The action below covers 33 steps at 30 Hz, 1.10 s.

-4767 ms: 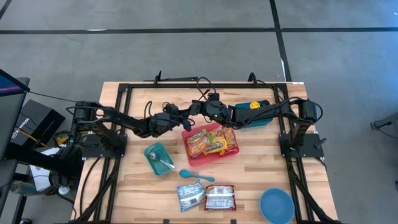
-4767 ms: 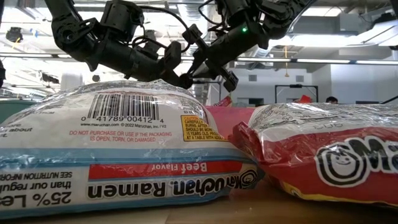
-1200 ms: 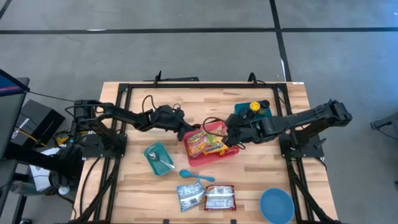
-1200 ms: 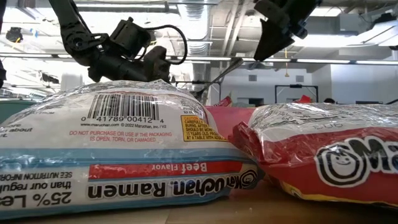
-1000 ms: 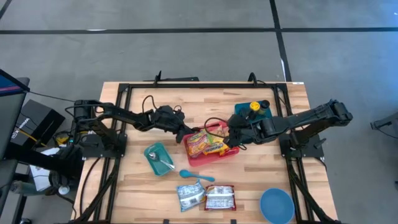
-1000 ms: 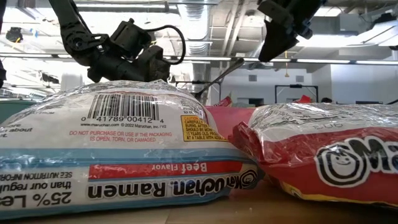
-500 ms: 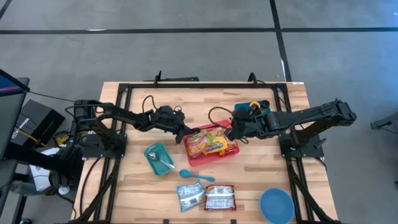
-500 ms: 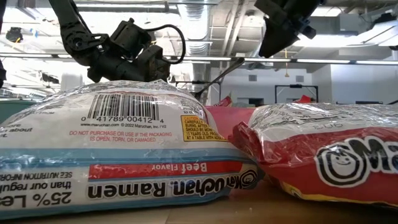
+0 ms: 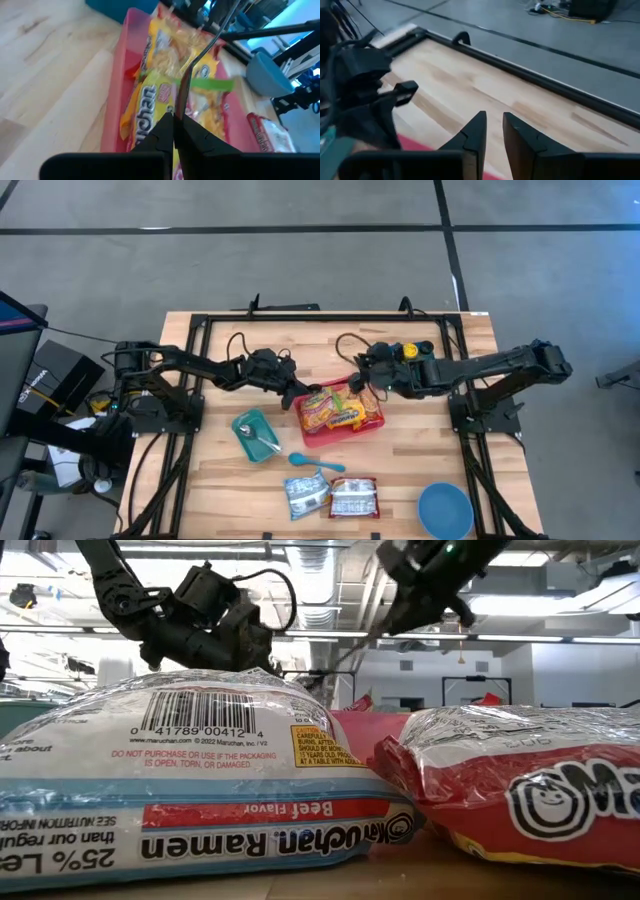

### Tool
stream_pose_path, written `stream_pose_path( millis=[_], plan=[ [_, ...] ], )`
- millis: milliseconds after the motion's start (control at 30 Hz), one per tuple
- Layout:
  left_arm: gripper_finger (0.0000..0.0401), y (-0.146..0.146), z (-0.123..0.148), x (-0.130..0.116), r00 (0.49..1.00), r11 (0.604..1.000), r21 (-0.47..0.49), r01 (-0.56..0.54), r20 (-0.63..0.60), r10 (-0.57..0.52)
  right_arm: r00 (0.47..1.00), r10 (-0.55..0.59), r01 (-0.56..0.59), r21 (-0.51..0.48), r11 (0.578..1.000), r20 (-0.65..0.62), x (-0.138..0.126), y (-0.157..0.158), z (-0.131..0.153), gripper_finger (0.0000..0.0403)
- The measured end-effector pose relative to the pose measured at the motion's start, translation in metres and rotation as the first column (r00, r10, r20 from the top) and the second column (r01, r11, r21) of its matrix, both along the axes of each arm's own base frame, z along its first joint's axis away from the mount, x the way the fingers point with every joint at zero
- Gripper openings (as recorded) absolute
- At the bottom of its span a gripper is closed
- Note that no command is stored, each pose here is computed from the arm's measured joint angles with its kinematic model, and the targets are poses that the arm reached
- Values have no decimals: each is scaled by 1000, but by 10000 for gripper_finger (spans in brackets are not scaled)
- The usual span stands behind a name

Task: Pick & Place Food Item
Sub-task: Put the black spoon into the green bin

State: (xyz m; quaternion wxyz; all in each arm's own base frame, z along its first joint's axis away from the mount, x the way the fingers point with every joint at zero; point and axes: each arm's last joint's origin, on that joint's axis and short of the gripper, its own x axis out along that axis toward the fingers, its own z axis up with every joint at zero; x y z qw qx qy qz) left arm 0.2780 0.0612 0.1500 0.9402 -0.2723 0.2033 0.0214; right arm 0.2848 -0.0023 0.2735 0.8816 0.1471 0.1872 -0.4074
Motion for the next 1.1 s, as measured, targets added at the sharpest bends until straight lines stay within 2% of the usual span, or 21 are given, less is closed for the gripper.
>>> stream_pose_path(
  millis=[200,467,633,800,900,1000,1100],
  plan=[
    [2,-6,13,-4,1000,999,36,9,21,-10,994,72,-74,17,997,80,6,-28,1,58],
    [2,-13,21,-14,996,995,75,-61,-57,66,971,217,-229,119,966,102,3,-47,4,58],
    [2,-16,20,-19,987,991,94,-94,-118,105,949,302,-314,155,937,94,-8,-41,11,58],
    [3,-16,21,-19,986,989,100,-107,-115,118,892,436,-453,223,863,122,-11,-23,14,58],
    [3,-16,20,-19,987,990,99,-104,-117,115,876,469,-483,241,842,117,-7,-11,10,58],
    [2,-17,20,-19,990,994,84,-72,-116,82,870,488,-489,265,831,73,-3,-5,1,58],
    [3,-18,20,-19,989,995,82,-63,-125,73,884,467,-460,259,849,39,0,-4,-5,58]
  ],
)
